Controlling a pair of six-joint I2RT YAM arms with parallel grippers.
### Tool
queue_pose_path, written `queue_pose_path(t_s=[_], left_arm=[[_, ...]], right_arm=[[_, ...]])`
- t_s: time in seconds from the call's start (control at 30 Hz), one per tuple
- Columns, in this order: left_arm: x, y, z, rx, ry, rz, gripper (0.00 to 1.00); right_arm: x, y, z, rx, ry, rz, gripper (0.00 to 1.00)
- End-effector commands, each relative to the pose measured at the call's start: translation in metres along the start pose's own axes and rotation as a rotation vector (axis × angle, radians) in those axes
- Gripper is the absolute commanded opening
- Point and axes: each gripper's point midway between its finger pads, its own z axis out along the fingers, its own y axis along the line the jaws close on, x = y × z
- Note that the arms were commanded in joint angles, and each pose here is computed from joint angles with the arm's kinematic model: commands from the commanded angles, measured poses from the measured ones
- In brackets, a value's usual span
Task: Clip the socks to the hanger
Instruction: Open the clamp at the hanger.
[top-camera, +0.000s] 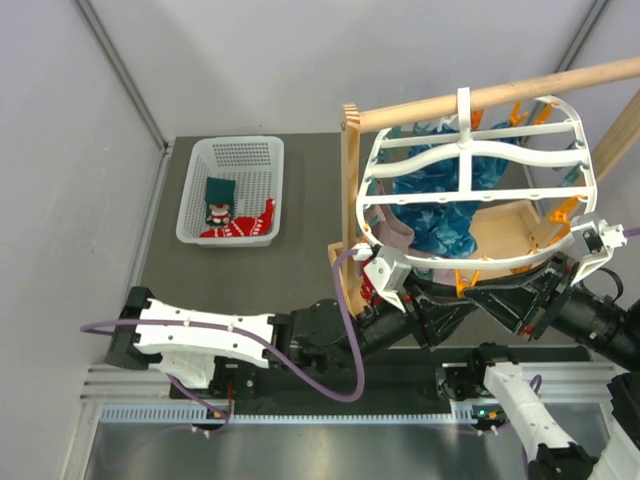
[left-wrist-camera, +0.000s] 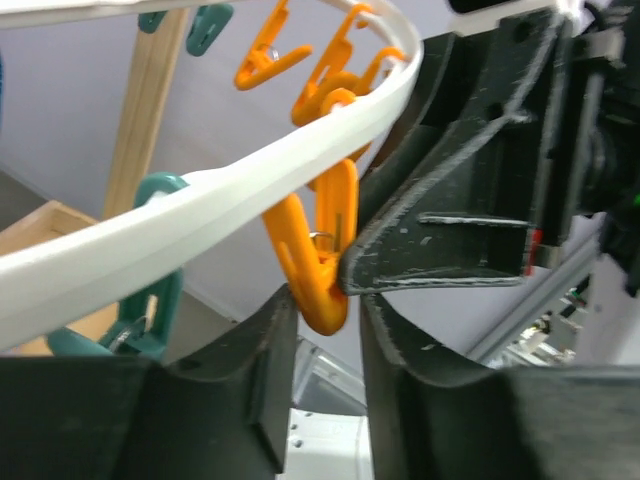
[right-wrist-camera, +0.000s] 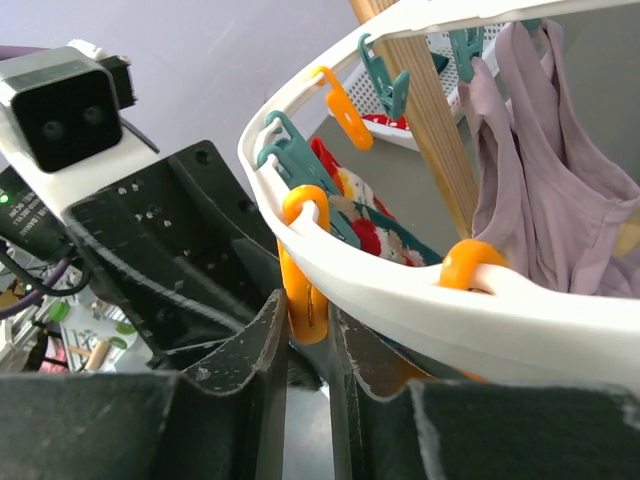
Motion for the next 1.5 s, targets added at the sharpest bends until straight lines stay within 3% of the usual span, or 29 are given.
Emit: queue_pose_path(t_s=[0.0, 0.03, 0.13, 0.23, 0.37, 0.47, 0.87, 1.27, 1.47], left_arm=[[-0.021, -0.010, 0.011, 0.010, -0.067, -0.022, 0.33], [-0.022, -0.009, 0.011, 0.005, -0.071, -0.020, 0.20], [-0.019, -0.004, 0.016, -0.035, -0.066, 0.008, 0.02], [-0.015, 0.003, 0.020, -0.082, -0.060, 0.034, 0.00], [-0.003, 0.005, 0.024, -0.141, -0.047, 0.111, 0.00], [-0.002, 0.008, 0.030, -0.237, -0.039, 0.223, 0.00], [0.022, -0.004, 0.037, -0.384, -0.019, 0.472, 0.00], [0.031, -0.008, 0.042, -0.428, -0.007, 0.539, 0.00], [0.037, -0.008, 0.046, -0.443, 0.005, 0.568, 0.00]], right_arm=[[0.013, 0.016, -0.005, -0.074, 0.039, 0.042, 0.00], [0.013, 0.014, -0.004, -0.064, 0.039, 0.045, 0.01], [0.009, 0.011, -0.005, -0.034, 0.025, 0.032, 0.07], [0.005, 0.002, -0.006, 0.029, 0.022, 0.008, 0.17], [0.001, -0.015, -0.011, 0.142, 0.018, -0.029, 0.44], [-0.005, -0.021, -0.014, 0.195, 0.002, -0.053, 0.50], [-0.025, -0.050, -0.020, 0.373, -0.046, -0.091, 0.52], [-0.030, -0.054, -0.018, 0.403, -0.048, -0.037, 0.53], [-0.027, -0.057, -0.017, 0.419, -0.049, -0.007, 0.48]])
